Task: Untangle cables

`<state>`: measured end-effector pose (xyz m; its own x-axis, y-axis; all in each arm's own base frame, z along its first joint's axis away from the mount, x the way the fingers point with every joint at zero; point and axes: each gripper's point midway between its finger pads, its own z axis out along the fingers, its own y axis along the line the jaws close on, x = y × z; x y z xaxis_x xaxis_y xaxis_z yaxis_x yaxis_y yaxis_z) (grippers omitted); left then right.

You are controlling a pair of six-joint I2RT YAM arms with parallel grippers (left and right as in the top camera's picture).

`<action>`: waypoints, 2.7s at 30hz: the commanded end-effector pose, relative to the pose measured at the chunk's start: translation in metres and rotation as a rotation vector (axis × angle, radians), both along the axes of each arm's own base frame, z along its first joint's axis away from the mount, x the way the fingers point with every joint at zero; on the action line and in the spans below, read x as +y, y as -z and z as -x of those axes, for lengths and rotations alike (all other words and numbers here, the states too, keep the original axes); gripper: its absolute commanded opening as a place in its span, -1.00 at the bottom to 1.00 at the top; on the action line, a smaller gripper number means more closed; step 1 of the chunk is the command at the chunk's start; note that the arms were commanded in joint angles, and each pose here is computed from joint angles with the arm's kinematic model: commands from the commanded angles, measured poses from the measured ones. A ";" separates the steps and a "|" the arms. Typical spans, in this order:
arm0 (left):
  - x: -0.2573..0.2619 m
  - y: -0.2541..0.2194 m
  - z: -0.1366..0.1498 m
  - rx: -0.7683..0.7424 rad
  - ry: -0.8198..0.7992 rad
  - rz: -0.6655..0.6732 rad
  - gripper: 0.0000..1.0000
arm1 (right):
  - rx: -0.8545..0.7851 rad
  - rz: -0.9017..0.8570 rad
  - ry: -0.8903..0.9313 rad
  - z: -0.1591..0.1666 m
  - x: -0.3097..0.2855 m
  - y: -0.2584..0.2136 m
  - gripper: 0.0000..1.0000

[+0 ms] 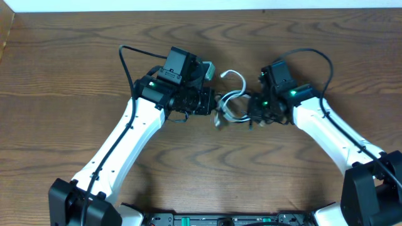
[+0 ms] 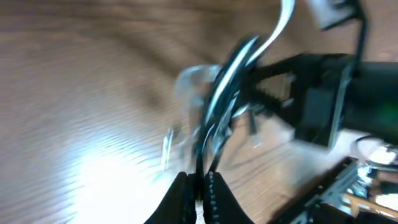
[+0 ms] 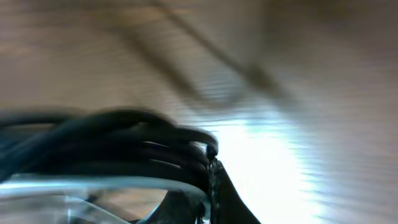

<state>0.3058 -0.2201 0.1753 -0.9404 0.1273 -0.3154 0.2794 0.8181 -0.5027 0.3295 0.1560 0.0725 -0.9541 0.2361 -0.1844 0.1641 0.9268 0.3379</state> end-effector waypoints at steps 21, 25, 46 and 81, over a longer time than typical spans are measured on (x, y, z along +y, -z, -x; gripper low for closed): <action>0.017 0.014 -0.005 0.024 -0.074 -0.102 -0.31 | -0.131 -0.478 -0.345 -0.002 0.023 -0.055 -0.98; 0.001 0.025 0.002 0.068 -0.027 -0.086 -0.28 | -0.118 -0.513 -0.314 -0.004 0.017 -0.058 -0.98; -0.036 0.054 -0.008 0.145 -0.102 -0.048 0.07 | -0.081 -0.512 -0.259 -0.003 0.009 -0.056 -0.98; -0.059 0.005 0.031 -0.134 0.390 0.028 -0.85 | -0.378 -0.551 -0.578 -0.009 0.020 -0.119 0.17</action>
